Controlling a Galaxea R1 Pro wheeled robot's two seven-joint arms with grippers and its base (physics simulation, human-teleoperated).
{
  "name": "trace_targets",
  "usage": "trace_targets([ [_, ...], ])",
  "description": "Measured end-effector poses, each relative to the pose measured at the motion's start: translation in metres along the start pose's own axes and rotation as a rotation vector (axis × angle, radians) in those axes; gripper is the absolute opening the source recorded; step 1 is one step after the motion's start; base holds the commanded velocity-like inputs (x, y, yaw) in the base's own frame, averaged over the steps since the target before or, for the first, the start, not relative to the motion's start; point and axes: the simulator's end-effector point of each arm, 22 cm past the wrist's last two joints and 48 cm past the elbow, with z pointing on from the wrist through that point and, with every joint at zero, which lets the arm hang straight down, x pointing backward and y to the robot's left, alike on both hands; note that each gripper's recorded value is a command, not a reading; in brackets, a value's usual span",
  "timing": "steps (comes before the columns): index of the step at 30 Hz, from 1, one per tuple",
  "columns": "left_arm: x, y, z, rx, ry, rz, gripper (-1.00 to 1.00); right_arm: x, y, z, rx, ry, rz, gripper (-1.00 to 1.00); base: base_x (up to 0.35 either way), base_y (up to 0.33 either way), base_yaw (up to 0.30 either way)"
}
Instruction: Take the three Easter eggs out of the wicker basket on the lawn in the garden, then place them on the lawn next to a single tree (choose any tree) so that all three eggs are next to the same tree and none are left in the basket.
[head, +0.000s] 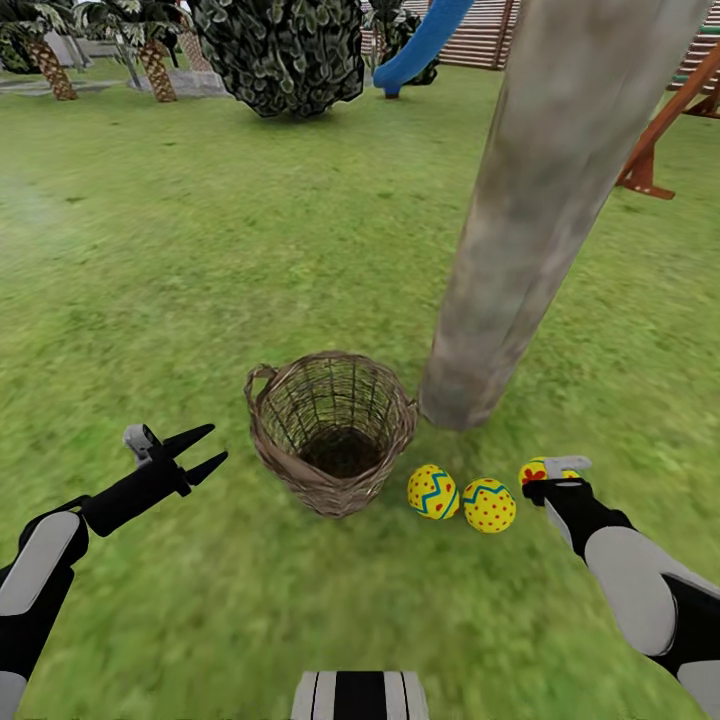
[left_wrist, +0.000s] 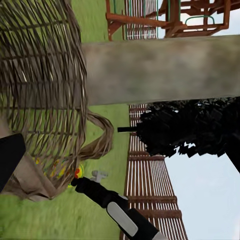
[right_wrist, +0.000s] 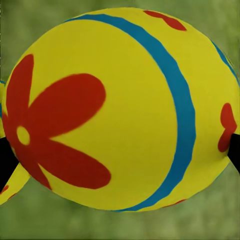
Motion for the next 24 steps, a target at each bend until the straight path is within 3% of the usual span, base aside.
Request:
trace_targets([
  [13,0.004,0.032,0.001,-0.036,0.005,-0.039,1.0,0.029,0.015,0.019,-0.014,0.051,-0.021,-1.0,0.0,0.0,0.0],
  [24,0.008,0.059,0.002,-0.065,0.01,-0.072,1.0,0.055,0.017,0.035,0.012,0.097,-0.039,-1.0,0.0,0.0,0.0],
])
